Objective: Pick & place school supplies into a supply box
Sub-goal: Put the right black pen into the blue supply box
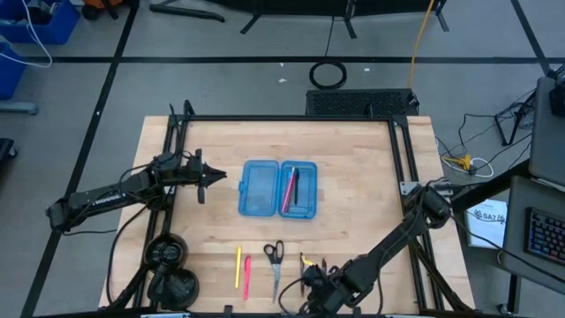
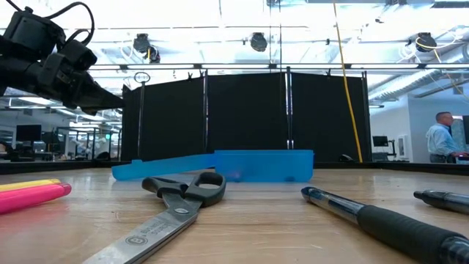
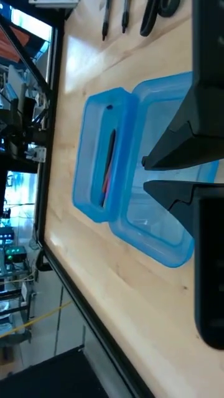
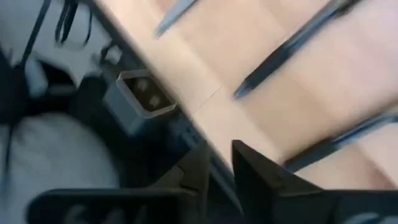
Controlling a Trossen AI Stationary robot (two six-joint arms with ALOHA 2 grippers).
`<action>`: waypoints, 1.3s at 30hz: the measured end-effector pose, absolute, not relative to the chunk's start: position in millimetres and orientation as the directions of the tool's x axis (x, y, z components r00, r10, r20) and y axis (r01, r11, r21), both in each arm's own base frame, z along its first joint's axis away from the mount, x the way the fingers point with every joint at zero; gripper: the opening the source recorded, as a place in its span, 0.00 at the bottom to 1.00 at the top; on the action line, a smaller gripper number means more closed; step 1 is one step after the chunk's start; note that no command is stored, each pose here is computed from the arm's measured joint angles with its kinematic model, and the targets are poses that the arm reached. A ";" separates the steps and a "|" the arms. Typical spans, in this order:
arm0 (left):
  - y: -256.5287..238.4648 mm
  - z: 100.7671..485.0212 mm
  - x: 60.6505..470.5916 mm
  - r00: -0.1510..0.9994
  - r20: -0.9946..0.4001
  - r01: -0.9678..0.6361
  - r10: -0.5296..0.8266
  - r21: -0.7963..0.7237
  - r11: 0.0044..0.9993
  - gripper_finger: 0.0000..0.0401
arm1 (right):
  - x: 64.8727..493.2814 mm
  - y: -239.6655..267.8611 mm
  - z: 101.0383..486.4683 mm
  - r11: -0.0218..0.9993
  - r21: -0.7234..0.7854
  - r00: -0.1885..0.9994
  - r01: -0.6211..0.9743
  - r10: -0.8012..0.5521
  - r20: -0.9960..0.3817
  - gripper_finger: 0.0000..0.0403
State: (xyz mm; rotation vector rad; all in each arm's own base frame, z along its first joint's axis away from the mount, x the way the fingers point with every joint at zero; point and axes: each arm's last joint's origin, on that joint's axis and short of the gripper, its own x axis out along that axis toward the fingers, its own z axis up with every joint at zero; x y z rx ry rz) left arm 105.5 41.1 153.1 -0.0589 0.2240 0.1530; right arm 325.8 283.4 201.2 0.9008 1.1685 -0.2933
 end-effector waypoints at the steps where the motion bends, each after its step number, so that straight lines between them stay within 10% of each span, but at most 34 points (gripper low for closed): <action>1: 41.1 153.1 105.5 0.963 -0.226 -0.158 0.145 -0.040 0.987 0.10 | 324.6 281.0 200.3 0.616 0.434 0.395 0.657 0.209 -0.895 0.22; 13: 41.1 152.8 105.5 0.963 -0.229 -0.159 0.145 -0.044 0.986 0.10 | 316.6 265.2 193.5 0.340 0.274 0.250 0.900 0.114 -0.962 0.39; 39: 42.2 151.3 104.9 0.951 -0.247 -0.201 0.187 -0.033 0.979 0.10 | 291.9 234.7 114.5 0.298 0.100 0.064 0.949 0.130 -0.989 0.39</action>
